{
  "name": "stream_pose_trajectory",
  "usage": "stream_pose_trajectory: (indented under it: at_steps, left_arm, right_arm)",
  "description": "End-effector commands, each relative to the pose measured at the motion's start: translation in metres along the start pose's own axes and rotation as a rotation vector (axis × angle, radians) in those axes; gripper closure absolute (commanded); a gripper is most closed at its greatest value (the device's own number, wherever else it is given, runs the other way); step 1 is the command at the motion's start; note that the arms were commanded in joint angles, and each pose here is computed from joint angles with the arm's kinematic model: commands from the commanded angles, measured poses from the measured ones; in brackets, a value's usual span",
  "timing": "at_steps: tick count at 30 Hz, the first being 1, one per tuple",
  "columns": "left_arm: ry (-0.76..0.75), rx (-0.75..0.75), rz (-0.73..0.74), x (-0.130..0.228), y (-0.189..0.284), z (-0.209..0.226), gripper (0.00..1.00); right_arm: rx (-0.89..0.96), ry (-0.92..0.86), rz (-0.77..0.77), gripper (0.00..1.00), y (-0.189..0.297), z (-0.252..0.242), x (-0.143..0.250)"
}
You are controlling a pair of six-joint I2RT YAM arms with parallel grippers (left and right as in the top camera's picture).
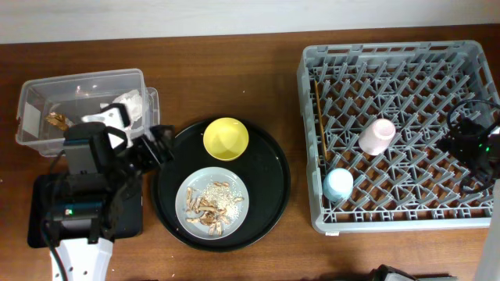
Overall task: Sort waste into correct bins and load items into the dishwasher rack
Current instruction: 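Reach the left gripper to the white plate's rim and grasp it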
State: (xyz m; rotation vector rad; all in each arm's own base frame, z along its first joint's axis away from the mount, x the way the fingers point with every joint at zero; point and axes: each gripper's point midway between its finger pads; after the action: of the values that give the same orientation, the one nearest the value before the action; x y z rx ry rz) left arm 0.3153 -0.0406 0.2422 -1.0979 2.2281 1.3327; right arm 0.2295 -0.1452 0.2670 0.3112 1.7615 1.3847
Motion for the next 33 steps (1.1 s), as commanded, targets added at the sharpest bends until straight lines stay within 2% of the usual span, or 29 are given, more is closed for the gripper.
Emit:
stream_pose_trajectory:
  at_steps: [1, 3, 5, 6, 7, 8, 11, 16, 18, 21, 24, 26, 29, 33]
  left_arm:
    - [-0.027, 0.285, 0.226, 0.044, -0.007, -0.060, 0.01]
    - [-0.076, 0.312, 0.300, 0.065, -0.017, -0.074, 0.02]
    - [-0.164, 0.298, 0.410, 0.103, -0.033, -0.090, 0.02]
    - [-0.218, 0.219, 0.453, 0.126, -0.046, -0.089, 0.02]
    - [-0.247, 0.108, 0.470, 0.142, -0.057, -0.080, 0.10]
    - [-0.261, 0.039, 0.475, 0.150, -0.063, -0.073, 0.19]
    - [-0.406, -0.113, 0.497, 0.188, -0.080, -0.067, 0.20]
    - [-0.553, -0.308, 0.403, 0.216, -0.092, -0.059, 0.25]
    - [-0.533, -0.350, 0.428, 0.235, -0.098, -0.054, 0.31]
    - [-0.474, -0.399, 0.432, 0.243, -0.106, -0.046, 0.42]
    - [-0.428, -0.429, 0.403, 0.246, -0.116, -0.042, 0.48]
    - [-0.383, -0.460, 0.387, 0.249, -0.123, -0.038, 0.51]
    - [-0.400, -0.504, 0.348, 0.247, -0.131, -0.029, 0.58]
    - [-0.390, -0.485, 0.336, 0.250, -0.140, -0.033, 0.60]
  right_arm:
    - [-0.001, -0.016, -0.006, 0.01, 0.003, -0.002, 0.000]
    - [-0.001, -0.016, -0.006, 0.01, 0.003, -0.002, 0.000]
    - [-0.001, -0.016, -0.006, 0.01, 0.003, -0.002, 0.000]
    - [-0.001, -0.016, -0.006, 0.01, 0.003, -0.002, 0.000]
    - [-0.001, -0.016, -0.006, 0.01, 0.003, -0.002, 0.000]
    - [-0.001, -0.016, -0.006, 0.01, 0.003, -0.002, 0.000]
    - [-0.001, -0.016, -0.006, 0.01, 0.003, -0.002, 0.000]
    - [-0.001, -0.016, -0.006, 0.01, 0.003, -0.002, 0.000]
    - [-0.002, -0.016, -0.006, 0.01, 0.003, -0.002, 0.000]
    - [-0.001, -0.016, -0.006, 0.01, 0.003, -0.002, 0.000]
    - [-0.001, -0.016, -0.006, 0.01, 0.003, -0.002, 0.000]
    - [-0.001, -0.016, -0.006, 0.01, 0.003, -0.002, 0.000]
    - [-0.001, -0.016, -0.006, 0.01, 0.003, -0.002, 0.000]
    - [-0.001, -0.016, -0.006, 0.01, 0.003, -0.002, 0.000]
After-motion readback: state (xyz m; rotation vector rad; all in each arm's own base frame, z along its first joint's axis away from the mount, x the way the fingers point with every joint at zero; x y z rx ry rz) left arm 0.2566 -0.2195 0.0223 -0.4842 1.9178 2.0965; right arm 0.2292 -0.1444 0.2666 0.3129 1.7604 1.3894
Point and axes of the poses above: each gripper's point midway between its finger pads, its own y axis back along the fingers, its own z axis along the line the jaws close on, x = y × z, and after that the axes turned 3 degrees about y, right-handed
